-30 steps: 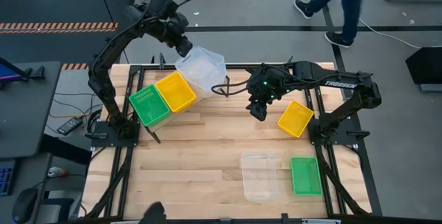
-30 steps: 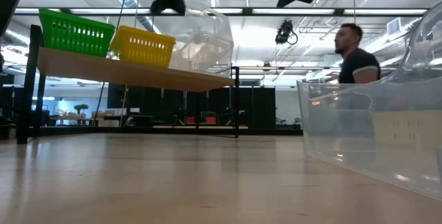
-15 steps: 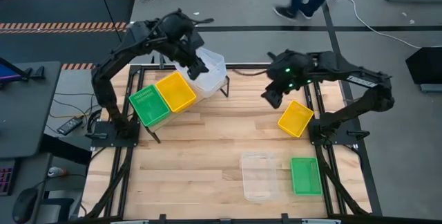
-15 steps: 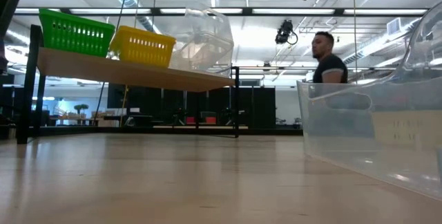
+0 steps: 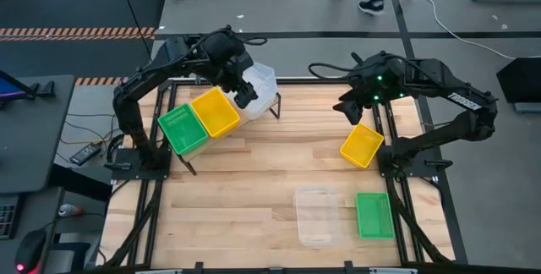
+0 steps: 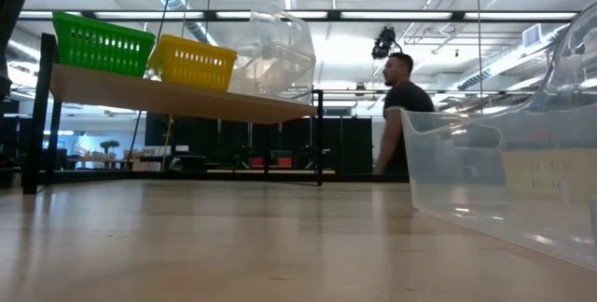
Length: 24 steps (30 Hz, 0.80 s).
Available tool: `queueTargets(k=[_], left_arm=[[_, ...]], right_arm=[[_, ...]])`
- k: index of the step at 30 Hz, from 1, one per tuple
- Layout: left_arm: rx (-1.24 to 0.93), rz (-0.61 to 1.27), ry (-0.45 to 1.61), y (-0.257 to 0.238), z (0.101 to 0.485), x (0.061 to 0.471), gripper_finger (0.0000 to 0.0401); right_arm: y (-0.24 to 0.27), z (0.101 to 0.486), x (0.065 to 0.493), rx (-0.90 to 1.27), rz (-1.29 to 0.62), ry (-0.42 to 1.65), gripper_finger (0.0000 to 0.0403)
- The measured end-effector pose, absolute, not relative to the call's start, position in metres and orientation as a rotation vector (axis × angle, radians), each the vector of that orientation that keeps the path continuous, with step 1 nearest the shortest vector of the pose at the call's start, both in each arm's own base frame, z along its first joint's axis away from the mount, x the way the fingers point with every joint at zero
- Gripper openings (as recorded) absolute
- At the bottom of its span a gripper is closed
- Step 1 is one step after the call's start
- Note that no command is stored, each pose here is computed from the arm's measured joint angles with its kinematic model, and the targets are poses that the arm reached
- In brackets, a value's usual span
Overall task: Stack baskets on shelf by color
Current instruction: Stack the top transparent bin on top of the other transparent bin on the shelf
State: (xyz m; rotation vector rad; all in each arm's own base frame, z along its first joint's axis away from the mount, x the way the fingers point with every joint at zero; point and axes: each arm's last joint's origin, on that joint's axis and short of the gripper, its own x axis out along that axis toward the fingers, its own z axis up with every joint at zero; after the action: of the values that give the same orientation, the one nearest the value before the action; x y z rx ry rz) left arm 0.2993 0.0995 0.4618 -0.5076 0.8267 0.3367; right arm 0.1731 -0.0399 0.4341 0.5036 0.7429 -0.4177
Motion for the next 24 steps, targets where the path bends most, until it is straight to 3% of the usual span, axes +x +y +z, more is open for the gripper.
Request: queueTargets(k=[9, 24], left_arm=[[-0.496, 0.399, 0.822, 0.087, 0.462, 0.303, 0.0248], [-0.466, 0.549, 0.876, 0.118, 0.44, 0.304, 0.0256]], right_arm=[[-0.039, 0.432, 0.171, 0.494, -0.419, 0.781, 0.0263], [-0.038, 0.428, 0.166, 0.449, -0.404, 0.855, 0.0264]])
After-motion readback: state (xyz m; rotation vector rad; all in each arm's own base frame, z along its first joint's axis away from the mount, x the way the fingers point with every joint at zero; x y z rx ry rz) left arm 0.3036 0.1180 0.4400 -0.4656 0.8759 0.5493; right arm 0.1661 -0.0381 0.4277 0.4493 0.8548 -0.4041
